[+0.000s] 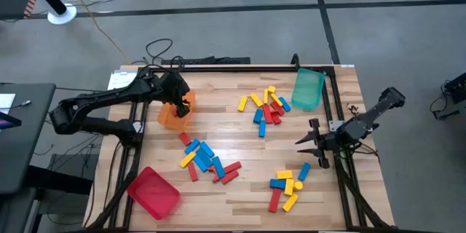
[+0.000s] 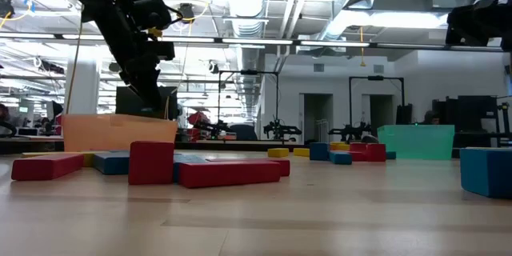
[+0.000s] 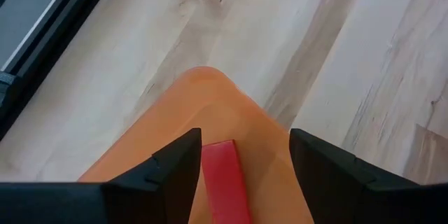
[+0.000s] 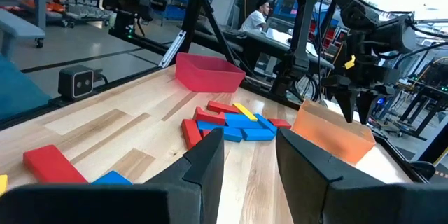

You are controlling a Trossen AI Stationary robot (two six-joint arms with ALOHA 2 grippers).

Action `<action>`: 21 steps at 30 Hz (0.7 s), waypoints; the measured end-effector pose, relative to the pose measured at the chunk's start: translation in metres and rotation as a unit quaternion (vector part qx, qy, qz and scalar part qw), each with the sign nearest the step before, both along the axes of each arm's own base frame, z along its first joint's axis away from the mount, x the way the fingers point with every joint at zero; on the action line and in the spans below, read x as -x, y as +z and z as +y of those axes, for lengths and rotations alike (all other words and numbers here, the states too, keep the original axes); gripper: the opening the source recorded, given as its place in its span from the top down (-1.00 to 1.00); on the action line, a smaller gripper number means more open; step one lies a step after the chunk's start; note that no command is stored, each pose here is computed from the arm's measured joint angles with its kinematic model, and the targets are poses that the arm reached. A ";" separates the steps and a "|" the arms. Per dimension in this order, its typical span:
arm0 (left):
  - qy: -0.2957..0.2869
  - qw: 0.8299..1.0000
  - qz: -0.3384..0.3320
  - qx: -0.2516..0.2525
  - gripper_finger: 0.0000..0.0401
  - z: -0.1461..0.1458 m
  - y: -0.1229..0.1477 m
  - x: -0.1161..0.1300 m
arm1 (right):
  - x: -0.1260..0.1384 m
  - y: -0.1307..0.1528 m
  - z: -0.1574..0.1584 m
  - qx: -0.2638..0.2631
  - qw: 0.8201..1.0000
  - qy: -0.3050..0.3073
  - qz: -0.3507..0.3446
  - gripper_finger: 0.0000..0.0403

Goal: Sort blocks
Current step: Put the yellow wooden block into the green bin

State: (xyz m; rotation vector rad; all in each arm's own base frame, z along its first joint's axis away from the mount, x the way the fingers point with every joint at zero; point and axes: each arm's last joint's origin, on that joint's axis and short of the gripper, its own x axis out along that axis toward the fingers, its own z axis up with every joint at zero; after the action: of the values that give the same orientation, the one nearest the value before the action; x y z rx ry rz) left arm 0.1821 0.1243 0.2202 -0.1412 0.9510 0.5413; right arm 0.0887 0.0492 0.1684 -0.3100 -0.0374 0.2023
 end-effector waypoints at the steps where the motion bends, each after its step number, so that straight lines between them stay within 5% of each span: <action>1: 0.000 1.000 0.000 0.000 -0.06 0.000 0.000 0.000 | 0.000 0.001 0.000 -0.003 1.000 0.000 -0.004 0.27; 12: -0.030 0.999 -0.021 -0.006 -0.06 -0.013 0.003 -0.011 | 0.000 0.002 0.000 -0.023 1.000 0.000 -0.007 0.27; 21: -0.134 0.982 -0.134 -0.008 -0.06 -0.047 0.029 -0.023 | 0.003 0.027 -0.003 -0.101 0.988 0.002 -0.113 0.27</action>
State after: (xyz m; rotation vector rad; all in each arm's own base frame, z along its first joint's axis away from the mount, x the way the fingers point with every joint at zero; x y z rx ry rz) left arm 0.2052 0.0775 0.2489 -0.0685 0.6880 0.2722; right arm 0.0855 0.0466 0.1955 -0.1295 -0.2813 0.1644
